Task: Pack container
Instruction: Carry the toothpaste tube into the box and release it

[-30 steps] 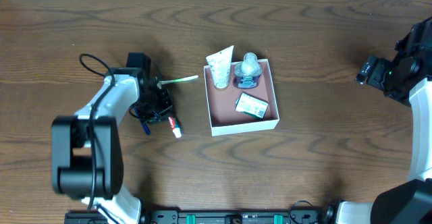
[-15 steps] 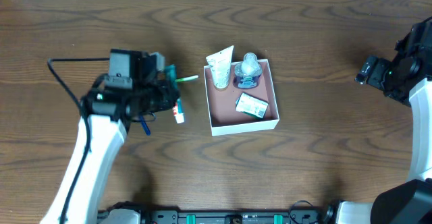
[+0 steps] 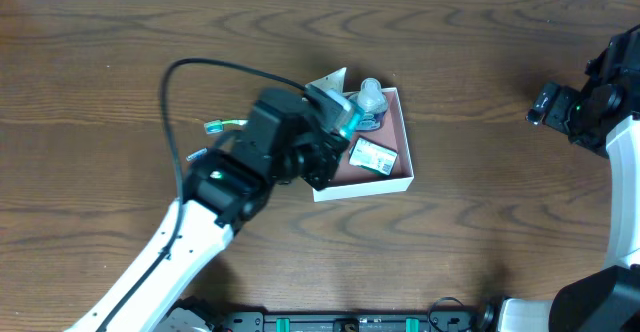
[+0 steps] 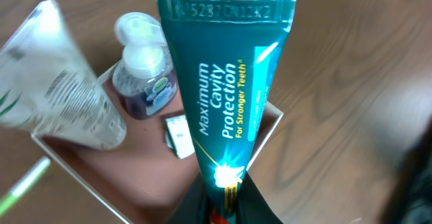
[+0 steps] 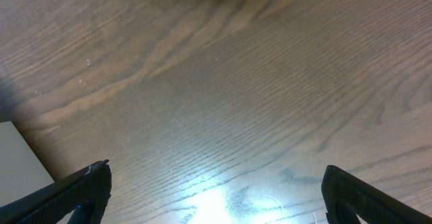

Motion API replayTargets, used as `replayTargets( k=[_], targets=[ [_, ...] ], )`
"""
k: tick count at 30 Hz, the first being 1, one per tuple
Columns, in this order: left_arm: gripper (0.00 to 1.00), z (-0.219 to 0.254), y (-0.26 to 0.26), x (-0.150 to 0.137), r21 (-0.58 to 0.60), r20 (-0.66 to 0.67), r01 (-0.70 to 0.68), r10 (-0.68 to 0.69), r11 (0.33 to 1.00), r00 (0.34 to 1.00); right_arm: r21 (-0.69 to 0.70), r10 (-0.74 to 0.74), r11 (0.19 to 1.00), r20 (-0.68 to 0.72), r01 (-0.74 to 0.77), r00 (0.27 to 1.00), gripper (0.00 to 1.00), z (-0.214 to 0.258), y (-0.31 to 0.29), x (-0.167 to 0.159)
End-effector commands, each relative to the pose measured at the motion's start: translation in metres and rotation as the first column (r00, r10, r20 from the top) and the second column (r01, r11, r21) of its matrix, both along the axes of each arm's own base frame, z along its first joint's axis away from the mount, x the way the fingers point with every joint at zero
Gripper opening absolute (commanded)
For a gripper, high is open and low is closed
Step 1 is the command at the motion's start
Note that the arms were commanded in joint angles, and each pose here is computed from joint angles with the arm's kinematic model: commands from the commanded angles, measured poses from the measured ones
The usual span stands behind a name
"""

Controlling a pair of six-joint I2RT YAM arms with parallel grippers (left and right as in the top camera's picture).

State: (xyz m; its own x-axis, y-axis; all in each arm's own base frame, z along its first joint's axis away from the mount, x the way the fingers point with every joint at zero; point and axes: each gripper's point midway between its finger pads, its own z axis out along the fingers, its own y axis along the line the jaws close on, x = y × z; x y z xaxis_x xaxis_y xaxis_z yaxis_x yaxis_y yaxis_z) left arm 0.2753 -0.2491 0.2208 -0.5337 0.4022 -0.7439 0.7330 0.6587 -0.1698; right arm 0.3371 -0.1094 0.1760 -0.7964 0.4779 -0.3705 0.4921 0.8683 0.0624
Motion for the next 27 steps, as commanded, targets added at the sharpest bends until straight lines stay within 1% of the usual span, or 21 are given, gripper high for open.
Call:
replayTargets(
  k=[1,4,8,16,20,21,22,23,24,25,27],
  targets=[
    [0.09,-0.012,-0.003,0.008,0.218,0.178,0.127,-0.168,0.968,0.97,0.003,-0.015,1.0,0.002,0.015,1.0,0.99,0.0,-0.002,0.0],
    [0.09,-0.029,-0.007,0.011,0.326,0.203,0.192,-0.267,0.926,0.942,0.003,-0.015,1.0,0.002,0.015,1.0,0.99,0.0,-0.002,0.0],
    [0.09,-0.052,-0.009,0.014,0.42,0.189,0.265,-0.37,0.868,0.91,0.003,-0.015,1.0,0.002,0.015,1.0,0.99,0.0,-0.002,0.0],
    [0.09,-0.083,-0.012,0.017,0.52,0.149,0.367,-0.505,0.771,0.85,0.003,-0.015,1.0,0.002,0.015,1.0,0.99,0.0,-0.002,0.0],
    [0.1,-0.083,-0.015,0.017,0.524,0.157,0.374,-0.518,0.765,0.841,0.003,-0.015,1.0,0.002,0.015,1.0,0.99,0.0,-0.002,0.0],
    [0.12,-0.083,-0.016,0.016,0.524,0.158,0.376,-0.521,0.764,0.839,0.003,-0.015,1.0,0.002,0.015,1.0,0.99,0.0,-0.002,0.0],
    [0.17,-0.083,-0.017,0.015,0.524,0.158,0.38,-0.525,0.762,0.836,0.003,-0.015,1.0,0.002,0.015,1.0,0.99,0.0,-0.002,0.0],
    [0.32,-0.083,-0.019,0.013,0.524,0.158,0.384,-0.53,0.76,0.833,0.003,-0.015,1.0,0.002,0.015,1.0,0.99,0.0,-0.002,0.0],
    [0.4,-0.083,-0.02,0.012,0.524,0.158,0.388,-0.534,0.758,0.831,0.003,-0.015,1.0,0.002,0.015,1.0,0.99,0.0,-0.002,0.0],
    [0.46,-0.083,-0.022,0.011,0.524,0.16,0.391,-0.538,0.757,0.828,0.003,-0.015,1.0,0.002,0.015,1.0,0.99,0.0,-0.002,0.0],
    [0.52,-0.082,-0.026,0.008,0.522,0.166,0.397,-0.547,0.755,0.821,0.003,-0.015,1.0,0.002,0.015,1.0,0.99,0.0,-0.002,0.0]
  ],
)
